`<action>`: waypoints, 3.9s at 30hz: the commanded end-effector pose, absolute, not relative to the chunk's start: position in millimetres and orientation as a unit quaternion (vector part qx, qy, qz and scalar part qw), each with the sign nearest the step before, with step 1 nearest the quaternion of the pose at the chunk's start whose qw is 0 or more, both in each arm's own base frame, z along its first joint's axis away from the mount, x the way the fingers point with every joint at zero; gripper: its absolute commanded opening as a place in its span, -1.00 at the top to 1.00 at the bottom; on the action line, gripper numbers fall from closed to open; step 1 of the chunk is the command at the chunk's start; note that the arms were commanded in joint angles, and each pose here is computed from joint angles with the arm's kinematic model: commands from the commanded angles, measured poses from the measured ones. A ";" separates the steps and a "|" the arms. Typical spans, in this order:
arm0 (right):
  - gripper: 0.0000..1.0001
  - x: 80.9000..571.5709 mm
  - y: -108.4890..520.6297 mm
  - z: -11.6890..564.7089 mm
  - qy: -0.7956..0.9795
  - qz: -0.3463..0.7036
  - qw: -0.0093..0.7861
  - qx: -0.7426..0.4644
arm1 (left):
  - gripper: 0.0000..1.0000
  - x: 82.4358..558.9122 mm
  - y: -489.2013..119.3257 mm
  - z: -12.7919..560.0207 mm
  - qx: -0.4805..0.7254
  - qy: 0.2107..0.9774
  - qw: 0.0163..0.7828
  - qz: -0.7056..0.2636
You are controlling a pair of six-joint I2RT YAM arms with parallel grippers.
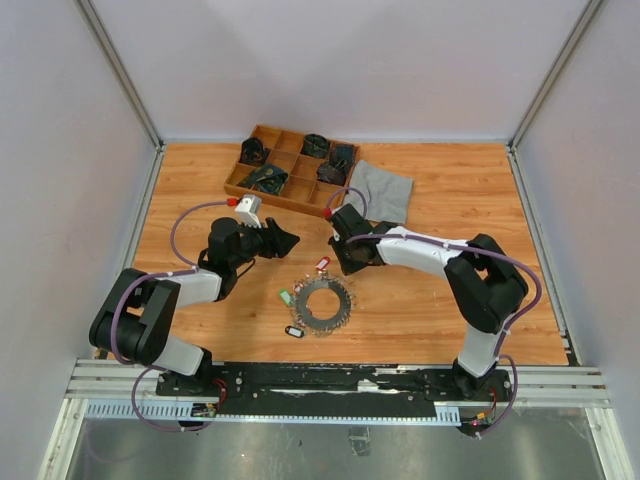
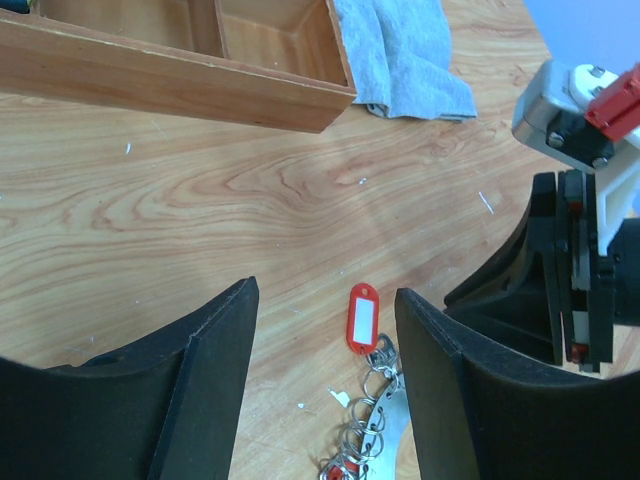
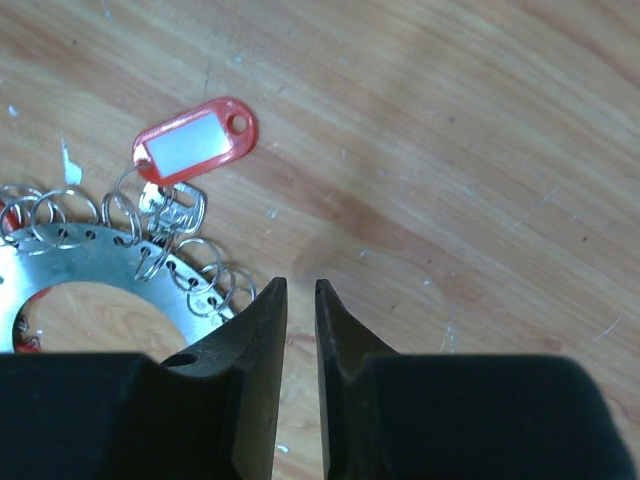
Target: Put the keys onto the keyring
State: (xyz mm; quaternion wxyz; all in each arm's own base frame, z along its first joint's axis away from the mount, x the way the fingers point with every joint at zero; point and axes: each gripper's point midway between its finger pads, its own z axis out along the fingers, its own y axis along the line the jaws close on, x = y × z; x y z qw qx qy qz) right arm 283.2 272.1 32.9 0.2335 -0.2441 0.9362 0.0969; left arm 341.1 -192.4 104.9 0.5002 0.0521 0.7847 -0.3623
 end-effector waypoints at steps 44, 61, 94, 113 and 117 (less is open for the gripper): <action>0.69 290.1 298.0 46.5 0.909 0.237 0.227 -0.258 | -0.24 344.6 -192.4 108.0 0.057 0.777 0.509 -0.366; 0.68 281.9 246.7 25.3 0.944 0.120 0.205 -0.229 | -0.24 345.2 -192.5 107.8 0.057 0.778 0.507 -0.366; 0.54 277.3 297.4 40.7 0.906 0.250 0.209 -0.270 | -0.24 345.4 -192.5 106.7 0.056 0.779 0.506 -0.366; -0.12 284.6 337.7 54.3 0.858 0.207 0.265 -0.388 | -0.21 346.9 -190.1 106.0 0.053 0.781 0.508 -0.358; -0.24 280.3 353.0 51.8 0.841 0.230 0.256 -0.417 | -0.21 347.1 -189.4 105.7 0.051 0.782 0.508 -0.357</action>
